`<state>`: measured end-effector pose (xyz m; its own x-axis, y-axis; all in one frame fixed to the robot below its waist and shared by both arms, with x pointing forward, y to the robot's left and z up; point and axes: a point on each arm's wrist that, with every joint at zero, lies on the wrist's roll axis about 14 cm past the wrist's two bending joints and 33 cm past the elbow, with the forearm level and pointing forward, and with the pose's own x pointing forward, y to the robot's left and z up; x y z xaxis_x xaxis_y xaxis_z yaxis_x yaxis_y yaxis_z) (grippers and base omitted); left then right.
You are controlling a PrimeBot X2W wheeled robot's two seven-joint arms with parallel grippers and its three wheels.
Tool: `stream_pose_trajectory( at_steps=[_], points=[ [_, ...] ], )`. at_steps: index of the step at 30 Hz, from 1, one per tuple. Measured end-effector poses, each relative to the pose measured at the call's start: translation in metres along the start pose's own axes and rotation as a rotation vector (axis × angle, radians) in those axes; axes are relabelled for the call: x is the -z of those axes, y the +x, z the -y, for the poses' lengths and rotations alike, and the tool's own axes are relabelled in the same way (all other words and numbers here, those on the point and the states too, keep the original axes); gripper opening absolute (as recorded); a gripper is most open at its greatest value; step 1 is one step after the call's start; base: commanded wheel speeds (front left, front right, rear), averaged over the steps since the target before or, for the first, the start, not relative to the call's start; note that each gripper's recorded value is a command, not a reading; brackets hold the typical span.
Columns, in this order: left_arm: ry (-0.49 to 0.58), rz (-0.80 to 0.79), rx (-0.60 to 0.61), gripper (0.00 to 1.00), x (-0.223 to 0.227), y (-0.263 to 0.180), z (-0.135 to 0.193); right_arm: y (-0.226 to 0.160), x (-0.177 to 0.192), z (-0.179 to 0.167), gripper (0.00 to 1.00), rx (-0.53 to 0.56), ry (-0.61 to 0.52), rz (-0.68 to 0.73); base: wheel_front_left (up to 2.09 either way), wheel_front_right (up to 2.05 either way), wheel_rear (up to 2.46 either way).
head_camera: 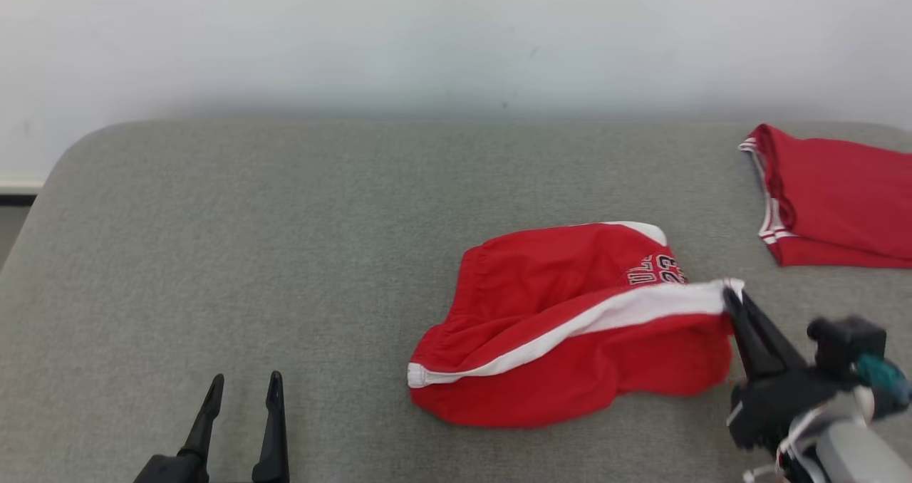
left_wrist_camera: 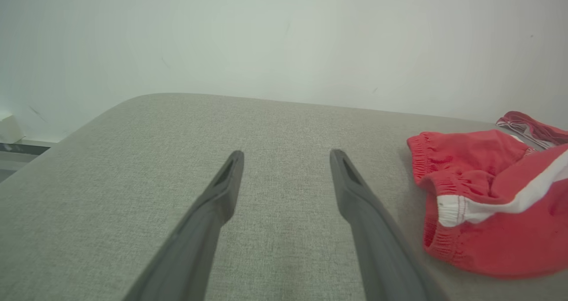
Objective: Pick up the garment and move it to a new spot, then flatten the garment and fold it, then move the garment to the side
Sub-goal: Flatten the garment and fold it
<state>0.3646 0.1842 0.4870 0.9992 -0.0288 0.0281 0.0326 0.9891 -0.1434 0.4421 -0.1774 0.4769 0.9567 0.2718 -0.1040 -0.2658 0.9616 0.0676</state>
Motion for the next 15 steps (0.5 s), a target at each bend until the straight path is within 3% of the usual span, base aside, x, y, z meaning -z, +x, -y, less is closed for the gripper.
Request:
stream_pose_trajectory(
  at_steps=[6, 7, 8, 15],
  points=[
    [-0.002, 0.007, 0.03, 1.0, -0.002, 0.001, 0.009, -0.05, 0.009, -0.001, 0.0, 0.037, 0.043, 0.029, 0.0, 0.0, 0.0],
    [-0.003, 0.007, 0.036, 1.0, -0.002, 0.0, 0.011, -0.057, 0.011, -0.001, 0.05, 0.049, 0.059, 0.034, 0.0, 0.0, 0.0],
    [-0.004, 0.005, 0.045, 1.0, -0.001, 0.0, 0.014, -0.07, 0.015, -0.003, 1.0, 0.069, 0.082, 0.04, 0.0, 0.0, 0.0],
    [-0.001, 0.016, 0.066, 1.0, -0.005, 0.001, 0.02, -0.098, 0.011, 0.005, 1.0, 0.148, 0.11, 0.086, 0.0, 0.0, 0.0]
  ],
)
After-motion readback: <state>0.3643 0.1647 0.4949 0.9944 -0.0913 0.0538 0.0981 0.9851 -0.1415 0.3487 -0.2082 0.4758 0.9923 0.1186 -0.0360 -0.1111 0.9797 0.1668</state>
